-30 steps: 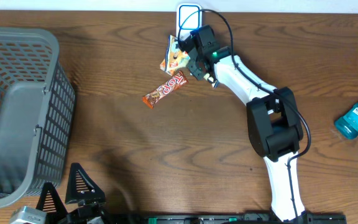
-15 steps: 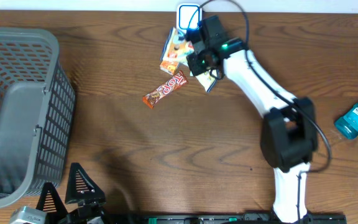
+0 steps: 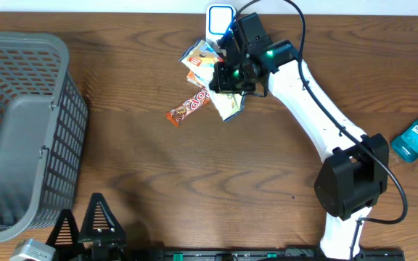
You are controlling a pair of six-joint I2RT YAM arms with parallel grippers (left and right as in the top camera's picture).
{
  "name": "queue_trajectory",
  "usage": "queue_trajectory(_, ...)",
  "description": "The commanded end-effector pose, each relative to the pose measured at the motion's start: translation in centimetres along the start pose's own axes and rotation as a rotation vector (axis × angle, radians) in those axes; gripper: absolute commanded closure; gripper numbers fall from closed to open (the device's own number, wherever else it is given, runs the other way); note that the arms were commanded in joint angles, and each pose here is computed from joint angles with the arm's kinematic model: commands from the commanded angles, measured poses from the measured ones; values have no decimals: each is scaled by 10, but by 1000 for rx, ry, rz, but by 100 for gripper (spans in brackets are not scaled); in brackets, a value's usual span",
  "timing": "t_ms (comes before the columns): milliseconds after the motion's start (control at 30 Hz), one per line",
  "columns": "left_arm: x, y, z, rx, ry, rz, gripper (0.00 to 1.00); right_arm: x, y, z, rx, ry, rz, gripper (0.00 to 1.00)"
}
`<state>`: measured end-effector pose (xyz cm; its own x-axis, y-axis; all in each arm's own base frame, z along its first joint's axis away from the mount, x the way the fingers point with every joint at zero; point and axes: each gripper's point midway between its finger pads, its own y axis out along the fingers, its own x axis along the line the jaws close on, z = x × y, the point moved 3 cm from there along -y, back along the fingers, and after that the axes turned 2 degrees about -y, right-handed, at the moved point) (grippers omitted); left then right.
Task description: Scan the item barcode
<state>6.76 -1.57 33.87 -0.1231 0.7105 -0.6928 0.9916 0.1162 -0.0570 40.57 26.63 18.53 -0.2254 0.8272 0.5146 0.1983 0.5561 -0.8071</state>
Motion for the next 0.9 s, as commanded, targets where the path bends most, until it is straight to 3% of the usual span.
queue_trajectory(0,-2,-2,3,42,0,47,2,12,-2,2,13,67,-46,99)
queue_trajectory(167,-3,-3,5,67,5,67,2,9,4,4,-16,43,56,99)
queue_trajectory(467,0,-1,2,18,0,16,2,35,16,18,-10,-26,71,99)
queue_trajectory(867,0,-1,2,15,-1,14,2,31,17,19,-31,-43,140,99)
